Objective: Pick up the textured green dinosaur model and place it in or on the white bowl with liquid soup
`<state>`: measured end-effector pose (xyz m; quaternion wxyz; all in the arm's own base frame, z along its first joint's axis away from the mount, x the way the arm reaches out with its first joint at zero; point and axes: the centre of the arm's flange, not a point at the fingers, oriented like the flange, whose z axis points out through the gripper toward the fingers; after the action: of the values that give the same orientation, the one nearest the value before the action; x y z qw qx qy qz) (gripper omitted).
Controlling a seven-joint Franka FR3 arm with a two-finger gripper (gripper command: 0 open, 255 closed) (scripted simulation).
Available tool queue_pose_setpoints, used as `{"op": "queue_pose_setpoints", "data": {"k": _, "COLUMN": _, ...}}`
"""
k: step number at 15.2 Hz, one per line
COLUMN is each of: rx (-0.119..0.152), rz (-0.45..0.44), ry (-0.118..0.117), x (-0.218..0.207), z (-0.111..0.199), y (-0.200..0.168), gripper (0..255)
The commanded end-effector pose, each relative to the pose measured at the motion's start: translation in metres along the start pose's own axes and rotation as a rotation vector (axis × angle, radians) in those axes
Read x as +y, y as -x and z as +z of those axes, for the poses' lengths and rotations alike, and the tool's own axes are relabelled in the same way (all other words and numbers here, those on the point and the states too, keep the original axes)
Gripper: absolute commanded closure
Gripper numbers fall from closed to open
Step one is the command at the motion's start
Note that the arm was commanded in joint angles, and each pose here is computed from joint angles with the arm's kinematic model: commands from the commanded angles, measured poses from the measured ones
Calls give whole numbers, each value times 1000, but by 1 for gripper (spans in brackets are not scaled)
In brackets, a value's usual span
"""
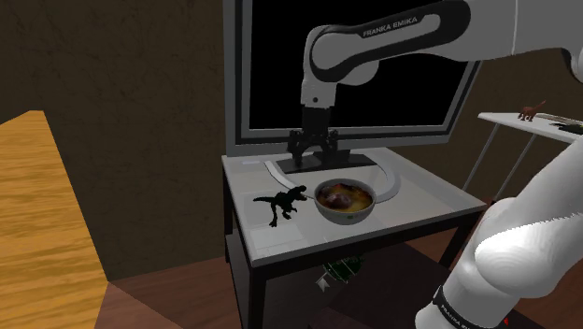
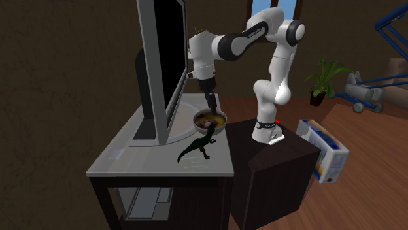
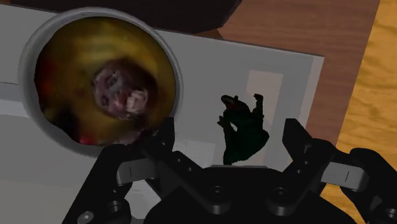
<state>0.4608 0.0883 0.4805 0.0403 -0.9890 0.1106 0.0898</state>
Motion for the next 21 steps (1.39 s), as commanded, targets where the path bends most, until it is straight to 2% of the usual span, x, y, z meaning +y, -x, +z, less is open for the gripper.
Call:
{"op": "queue_pose_setpoints", "data": {"k": 1, "rx": -30, "rz": 9, "ry": 7, "x": -11, "z": 21, "y": -23, "gripper": 0}}
{"op": "queue_pose_setpoints", "data": {"k": 8, "rx": -127, "rz": 37, "ry": 33, "x": -49, "z": 89, "y": -86, "gripper": 0}}
{"op": "queue_pose_setpoints", "data": {"k": 15, "rx": -127, "rz": 37, "ry": 33, "x": -48, "z": 126, "y": -81, "gripper": 0}}
{"op": "queue_pose_setpoints", "data": {"k": 21, "rx": -127, "rz": 37, "ry": 33, "x": -48, "z": 129, "y": -81, "gripper": 0}}
